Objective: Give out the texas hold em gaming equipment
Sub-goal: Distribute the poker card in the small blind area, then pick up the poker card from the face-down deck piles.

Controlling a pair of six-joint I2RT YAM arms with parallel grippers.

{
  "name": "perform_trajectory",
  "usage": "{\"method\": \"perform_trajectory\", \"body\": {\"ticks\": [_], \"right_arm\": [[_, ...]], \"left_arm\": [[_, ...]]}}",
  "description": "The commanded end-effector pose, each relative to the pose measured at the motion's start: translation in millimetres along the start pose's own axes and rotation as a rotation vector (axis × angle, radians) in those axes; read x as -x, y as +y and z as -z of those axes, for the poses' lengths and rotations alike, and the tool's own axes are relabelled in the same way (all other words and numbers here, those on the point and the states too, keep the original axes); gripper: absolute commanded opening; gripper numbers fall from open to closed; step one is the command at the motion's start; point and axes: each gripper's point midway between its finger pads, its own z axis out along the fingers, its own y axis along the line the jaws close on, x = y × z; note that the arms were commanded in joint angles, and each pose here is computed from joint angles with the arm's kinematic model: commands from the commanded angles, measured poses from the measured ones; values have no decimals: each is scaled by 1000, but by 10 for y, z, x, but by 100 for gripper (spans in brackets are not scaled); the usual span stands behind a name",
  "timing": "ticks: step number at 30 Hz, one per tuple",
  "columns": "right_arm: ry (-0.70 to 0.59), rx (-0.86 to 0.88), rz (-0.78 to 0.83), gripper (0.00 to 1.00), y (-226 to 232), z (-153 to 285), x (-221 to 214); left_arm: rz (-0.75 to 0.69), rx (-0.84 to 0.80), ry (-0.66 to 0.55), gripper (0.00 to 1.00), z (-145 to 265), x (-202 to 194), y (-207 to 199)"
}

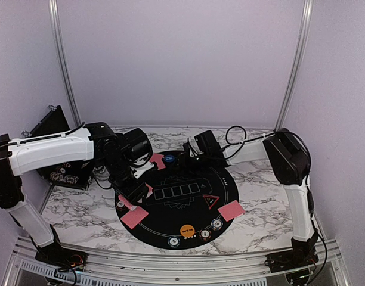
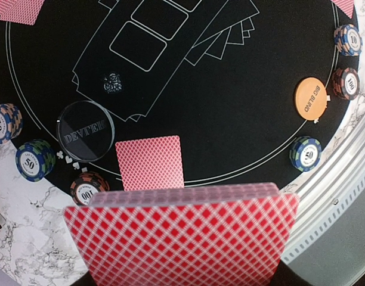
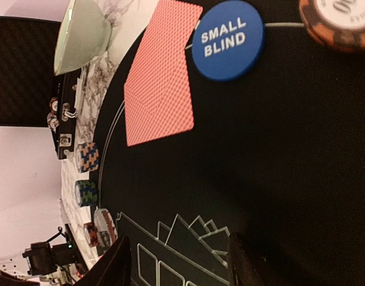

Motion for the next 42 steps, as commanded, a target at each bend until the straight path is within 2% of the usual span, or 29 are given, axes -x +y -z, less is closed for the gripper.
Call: {"method": "perform_trajectory", "body": {"ticks": [1,9,20,42], "right_arm": [[-4,199,44,56,614,340,-60],[89,398,30,66,1095,656,-517],[199,497,31,67,1432,673,-1008],[250,555,47,67,1684,688,-1278]], "left_arm": [[-11,-15,-18,58,46,40,-10],[-13,-25,-24,58,55,98,-40],[-25,-34,-29,57,55,178,-90],[-32,-34,-28,58,48,192,-102]]}}
